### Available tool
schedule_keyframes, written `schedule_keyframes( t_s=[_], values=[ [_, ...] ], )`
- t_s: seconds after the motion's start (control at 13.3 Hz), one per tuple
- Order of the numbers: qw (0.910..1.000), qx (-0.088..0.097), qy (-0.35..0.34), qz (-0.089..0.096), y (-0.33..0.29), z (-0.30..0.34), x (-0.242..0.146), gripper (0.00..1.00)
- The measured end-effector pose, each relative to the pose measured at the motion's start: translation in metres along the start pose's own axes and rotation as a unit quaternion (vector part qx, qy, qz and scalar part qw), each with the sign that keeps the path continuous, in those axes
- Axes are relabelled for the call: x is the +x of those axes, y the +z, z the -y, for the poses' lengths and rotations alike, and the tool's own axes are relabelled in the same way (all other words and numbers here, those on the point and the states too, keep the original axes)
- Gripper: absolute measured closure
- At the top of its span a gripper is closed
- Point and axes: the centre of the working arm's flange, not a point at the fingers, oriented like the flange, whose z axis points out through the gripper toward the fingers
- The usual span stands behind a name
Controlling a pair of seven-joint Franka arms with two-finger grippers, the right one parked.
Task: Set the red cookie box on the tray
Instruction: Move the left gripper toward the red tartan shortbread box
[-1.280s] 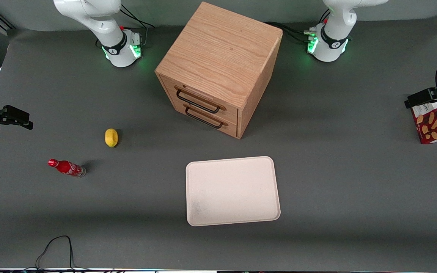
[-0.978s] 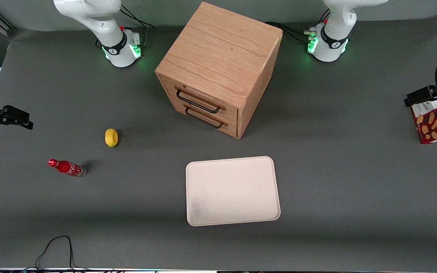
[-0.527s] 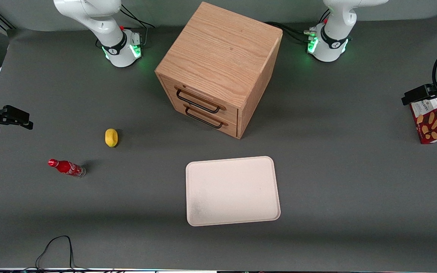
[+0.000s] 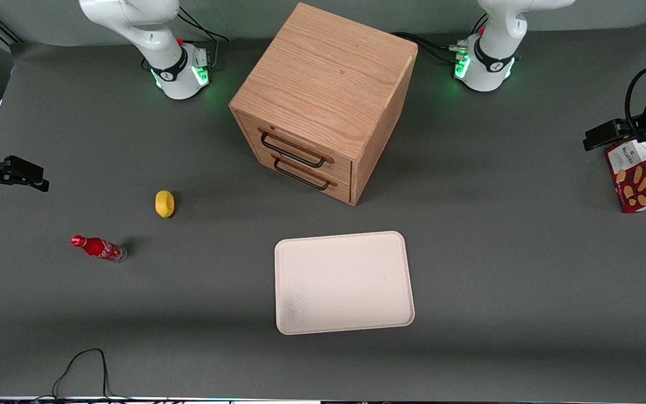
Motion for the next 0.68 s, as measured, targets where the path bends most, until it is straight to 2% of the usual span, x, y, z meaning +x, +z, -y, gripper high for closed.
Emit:
schedule_keyframes(
  t_s=[0.45, 0.68],
  values=[
    [1.0000, -0.001, -0.010, -0.001, -0.001, 0.011, 0.001, 0.00],
    [0.9999, -0.003, -0.014, -0.009, -0.009, 0.016, -0.002, 0.00]
  ],
)
